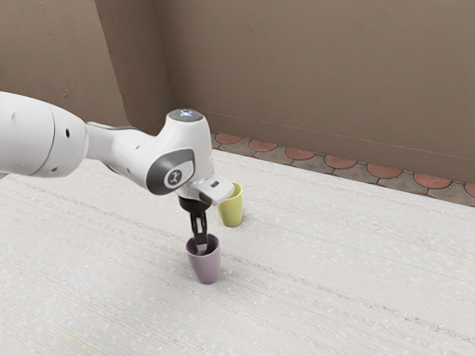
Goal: Place the right cup onto the left cup
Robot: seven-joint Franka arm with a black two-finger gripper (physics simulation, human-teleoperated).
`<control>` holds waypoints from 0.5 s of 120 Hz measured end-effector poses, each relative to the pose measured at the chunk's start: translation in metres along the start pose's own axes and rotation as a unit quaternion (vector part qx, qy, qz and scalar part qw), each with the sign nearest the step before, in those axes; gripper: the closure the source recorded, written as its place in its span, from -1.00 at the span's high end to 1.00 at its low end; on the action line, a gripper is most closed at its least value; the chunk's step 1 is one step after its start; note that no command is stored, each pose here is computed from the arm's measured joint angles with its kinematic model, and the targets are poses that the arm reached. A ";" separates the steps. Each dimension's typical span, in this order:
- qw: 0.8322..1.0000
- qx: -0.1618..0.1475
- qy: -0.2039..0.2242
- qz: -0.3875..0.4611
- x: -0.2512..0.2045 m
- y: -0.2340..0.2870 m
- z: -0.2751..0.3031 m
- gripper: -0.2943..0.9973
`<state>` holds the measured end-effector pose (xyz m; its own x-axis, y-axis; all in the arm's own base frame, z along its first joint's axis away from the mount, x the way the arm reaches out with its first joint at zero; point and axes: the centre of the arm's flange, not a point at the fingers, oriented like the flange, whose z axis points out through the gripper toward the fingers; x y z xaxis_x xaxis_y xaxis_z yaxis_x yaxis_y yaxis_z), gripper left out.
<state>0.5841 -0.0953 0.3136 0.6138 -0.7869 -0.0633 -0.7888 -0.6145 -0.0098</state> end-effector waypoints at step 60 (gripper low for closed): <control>1.000 0.022 0.020 0.005 0.005 0.015 -0.023 -0.65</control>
<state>0.5763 -0.1093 0.3362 0.6056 -0.7955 -0.0229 -0.7953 -0.6039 -0.0536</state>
